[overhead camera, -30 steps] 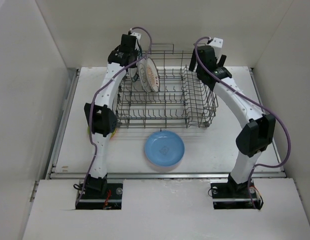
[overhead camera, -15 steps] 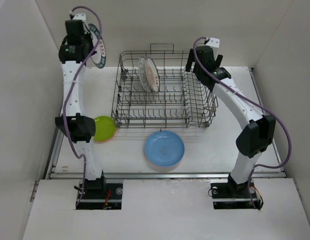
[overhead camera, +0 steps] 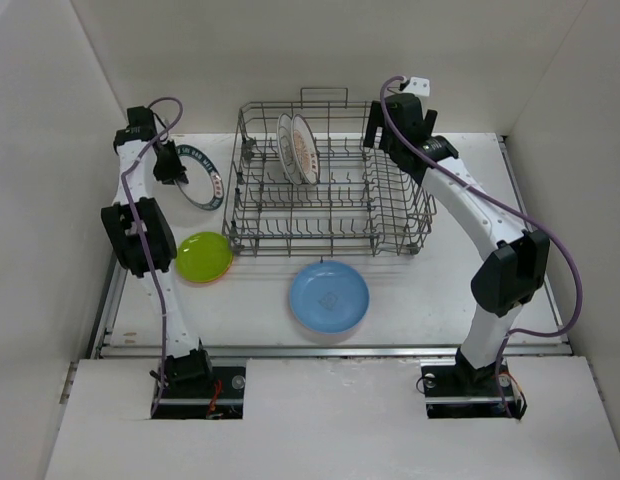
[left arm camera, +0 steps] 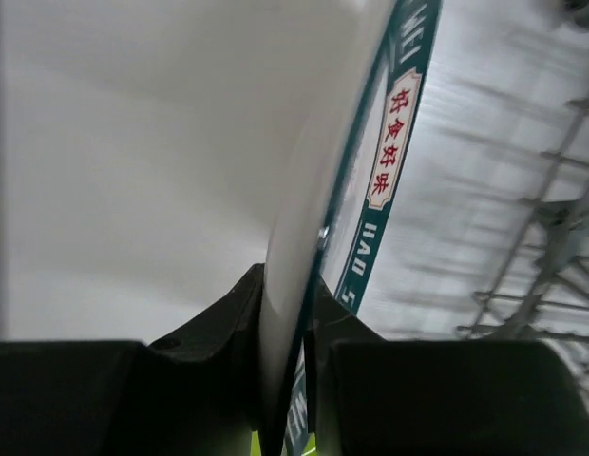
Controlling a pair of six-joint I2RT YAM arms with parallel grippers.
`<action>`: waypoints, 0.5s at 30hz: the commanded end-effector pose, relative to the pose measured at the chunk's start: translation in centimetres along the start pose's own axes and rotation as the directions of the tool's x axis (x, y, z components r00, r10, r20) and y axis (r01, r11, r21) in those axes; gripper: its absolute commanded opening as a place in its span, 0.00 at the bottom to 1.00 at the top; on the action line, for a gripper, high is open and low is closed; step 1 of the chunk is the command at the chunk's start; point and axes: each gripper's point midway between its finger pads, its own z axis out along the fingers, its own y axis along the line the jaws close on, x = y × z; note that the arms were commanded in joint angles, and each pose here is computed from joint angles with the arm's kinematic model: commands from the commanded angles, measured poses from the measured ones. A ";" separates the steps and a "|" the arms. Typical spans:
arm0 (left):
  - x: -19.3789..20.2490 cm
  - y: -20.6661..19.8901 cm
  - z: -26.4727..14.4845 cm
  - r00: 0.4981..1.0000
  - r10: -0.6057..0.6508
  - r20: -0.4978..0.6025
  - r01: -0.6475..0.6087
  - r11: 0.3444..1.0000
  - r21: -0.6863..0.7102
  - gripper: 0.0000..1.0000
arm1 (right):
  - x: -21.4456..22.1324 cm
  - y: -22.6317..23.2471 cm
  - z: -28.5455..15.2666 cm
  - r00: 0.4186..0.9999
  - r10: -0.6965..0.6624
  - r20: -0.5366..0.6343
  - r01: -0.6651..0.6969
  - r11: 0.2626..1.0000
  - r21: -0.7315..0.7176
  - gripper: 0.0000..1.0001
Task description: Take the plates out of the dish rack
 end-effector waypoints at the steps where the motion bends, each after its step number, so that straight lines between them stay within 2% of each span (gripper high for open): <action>1: -3.0 -0.4 -1.1 0.992 -0.099 0.084 0.088 0.989 0.116 0.00 | -1.7 0.6 -0.9 0.999 0.003 0.039 -0.002 1.000 -0.028 1.00; 4: -1.9 0.0 -0.1 0.996 -0.078 0.049 0.071 0.989 0.132 0.00 | -1.4 0.3 -1.0 0.999 -0.004 0.032 0.004 1.000 -0.015 1.00; 5: -0.9 0.0 0.5 0.997 -0.075 0.006 0.074 0.988 0.135 0.00 | -1.5 0.1 -0.9 0.999 -0.003 0.035 0.004 1.000 -0.005 1.00; 7: 0.1 1.7 1.6 0.994 -0.104 -0.033 0.107 0.988 0.109 0.13 | -1.1 0.1 -0.8 1.000 -0.009 0.027 0.009 1.000 -0.002 1.00; 11: 2.7 3.6 3.2 0.983 -0.141 -0.116 0.148 0.987 0.062 0.26 | -0.9 0.0 -0.8 1.000 -0.014 0.019 0.014 1.000 0.000 1.00; 13: 4.1 3.7 3.6 0.973 -0.152 -0.176 0.163 0.985 0.051 0.40 | -1.3 0.0 -1.0 1.000 -0.008 0.028 0.008 1.000 -0.003 1.00; 15: 4.6 3.6 3.8 0.968 -0.155 -0.197 0.169 0.984 0.056 0.48 | -1.7 -0.1 -1.1 0.999 -0.013 0.038 0.012 1.000 0.004 1.00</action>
